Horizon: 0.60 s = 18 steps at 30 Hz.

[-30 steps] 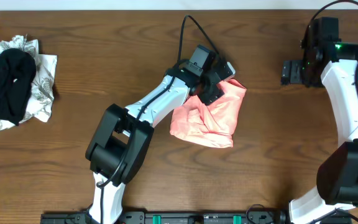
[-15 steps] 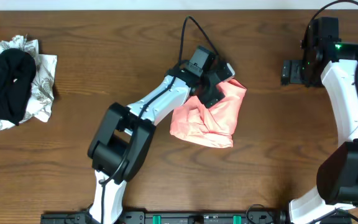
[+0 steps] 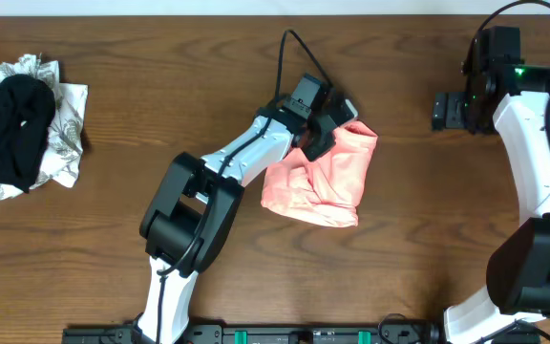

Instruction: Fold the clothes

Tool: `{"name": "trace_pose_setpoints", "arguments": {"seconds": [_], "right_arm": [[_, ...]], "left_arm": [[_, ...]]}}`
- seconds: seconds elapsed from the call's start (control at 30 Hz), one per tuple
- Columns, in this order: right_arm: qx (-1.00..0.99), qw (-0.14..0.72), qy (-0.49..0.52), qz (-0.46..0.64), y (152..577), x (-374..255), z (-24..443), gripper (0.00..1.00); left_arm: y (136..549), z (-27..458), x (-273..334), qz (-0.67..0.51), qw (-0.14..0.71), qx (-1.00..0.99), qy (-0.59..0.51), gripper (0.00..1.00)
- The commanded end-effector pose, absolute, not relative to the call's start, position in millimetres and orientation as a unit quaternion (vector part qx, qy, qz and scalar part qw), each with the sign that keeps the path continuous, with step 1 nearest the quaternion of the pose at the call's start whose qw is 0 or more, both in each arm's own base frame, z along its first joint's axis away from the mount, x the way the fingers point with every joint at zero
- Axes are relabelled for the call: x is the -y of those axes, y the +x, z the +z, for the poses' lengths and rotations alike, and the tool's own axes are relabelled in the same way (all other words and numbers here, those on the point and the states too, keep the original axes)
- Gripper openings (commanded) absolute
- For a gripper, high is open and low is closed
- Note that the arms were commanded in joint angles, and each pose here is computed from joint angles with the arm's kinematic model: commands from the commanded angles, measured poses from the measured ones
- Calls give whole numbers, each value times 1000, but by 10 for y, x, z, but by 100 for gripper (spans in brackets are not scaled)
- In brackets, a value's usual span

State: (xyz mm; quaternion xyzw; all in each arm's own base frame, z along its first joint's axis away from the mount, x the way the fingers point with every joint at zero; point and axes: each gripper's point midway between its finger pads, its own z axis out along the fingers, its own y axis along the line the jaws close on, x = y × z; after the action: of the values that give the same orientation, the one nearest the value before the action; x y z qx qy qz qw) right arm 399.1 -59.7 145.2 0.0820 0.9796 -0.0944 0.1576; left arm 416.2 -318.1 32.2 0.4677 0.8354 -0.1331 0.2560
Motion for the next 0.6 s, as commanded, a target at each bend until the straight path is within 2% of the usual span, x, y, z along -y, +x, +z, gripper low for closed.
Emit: {"name": "trace_pose_setpoints", "arguments": {"seconds": [0.0, 0.27, 0.5, 0.53, 0.57], "right_arm": [[-979, 154, 92, -98, 3978, 627, 1431, 99], [-979, 154, 92, -98, 3977, 629, 1431, 99], [-979, 155, 92, -98, 3978, 627, 1431, 99], [-979, 155, 92, -98, 3978, 627, 1431, 99], [-979, 155, 92, -98, 3978, 629, 1431, 99]], "left_arm": [[4354, 485, 3035, -113, 279, -860, 412, 20], [4633, 488, 2650, -112, 282, -909, 287, 19], [4635, 438, 2573, -109, 276, -913, 279, 24], [4634, 438, 2574, -109, 276, -913, 279, 26], [4636, 441, 2573, -109, 276, -913, 279, 36]]}}
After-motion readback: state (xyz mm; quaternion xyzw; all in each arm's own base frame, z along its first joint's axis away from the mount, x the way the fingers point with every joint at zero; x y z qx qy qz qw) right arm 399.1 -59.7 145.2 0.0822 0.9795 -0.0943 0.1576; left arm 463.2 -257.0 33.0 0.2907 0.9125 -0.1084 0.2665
